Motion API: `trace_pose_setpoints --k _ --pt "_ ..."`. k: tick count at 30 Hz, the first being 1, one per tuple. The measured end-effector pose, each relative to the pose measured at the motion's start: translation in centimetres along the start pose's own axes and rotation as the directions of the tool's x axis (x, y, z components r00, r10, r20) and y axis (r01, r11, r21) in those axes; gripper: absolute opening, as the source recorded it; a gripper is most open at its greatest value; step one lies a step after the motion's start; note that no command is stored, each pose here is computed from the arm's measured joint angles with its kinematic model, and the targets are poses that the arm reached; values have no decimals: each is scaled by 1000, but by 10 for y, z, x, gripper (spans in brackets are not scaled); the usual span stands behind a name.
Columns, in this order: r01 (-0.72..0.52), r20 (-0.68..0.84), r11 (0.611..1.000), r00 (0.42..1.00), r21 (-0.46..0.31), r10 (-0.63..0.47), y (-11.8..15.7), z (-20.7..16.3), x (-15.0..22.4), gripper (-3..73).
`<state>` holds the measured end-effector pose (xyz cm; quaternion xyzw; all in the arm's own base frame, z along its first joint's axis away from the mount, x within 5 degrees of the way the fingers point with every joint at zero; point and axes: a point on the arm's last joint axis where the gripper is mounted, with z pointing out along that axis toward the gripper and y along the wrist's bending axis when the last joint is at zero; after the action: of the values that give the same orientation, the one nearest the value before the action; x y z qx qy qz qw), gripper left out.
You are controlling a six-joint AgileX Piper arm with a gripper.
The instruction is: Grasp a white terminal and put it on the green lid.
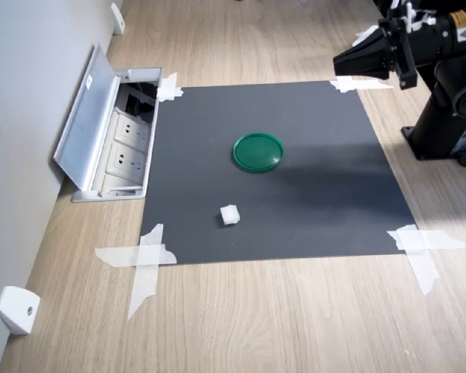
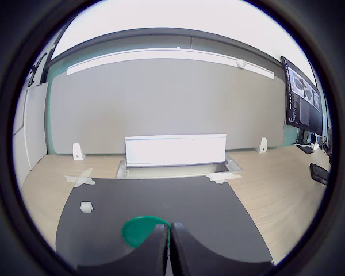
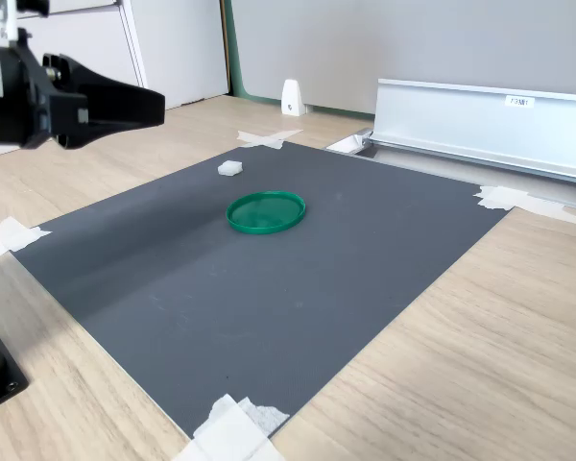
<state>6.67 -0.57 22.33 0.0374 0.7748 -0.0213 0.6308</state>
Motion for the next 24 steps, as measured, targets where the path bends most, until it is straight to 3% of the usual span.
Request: trace_pose_setpoints --k 6,13,18,24 --pt "11 -163 1000 987 9 -9 0 11 -23 -9" --pt "27 -379 999 925 21 -17 -1 26 -53 -9" --pt "53 -528 998 848 17 -36 -2 38 -68 -9" --pt "145 -702 984 691 -99 -172 0 59 -76 -9"
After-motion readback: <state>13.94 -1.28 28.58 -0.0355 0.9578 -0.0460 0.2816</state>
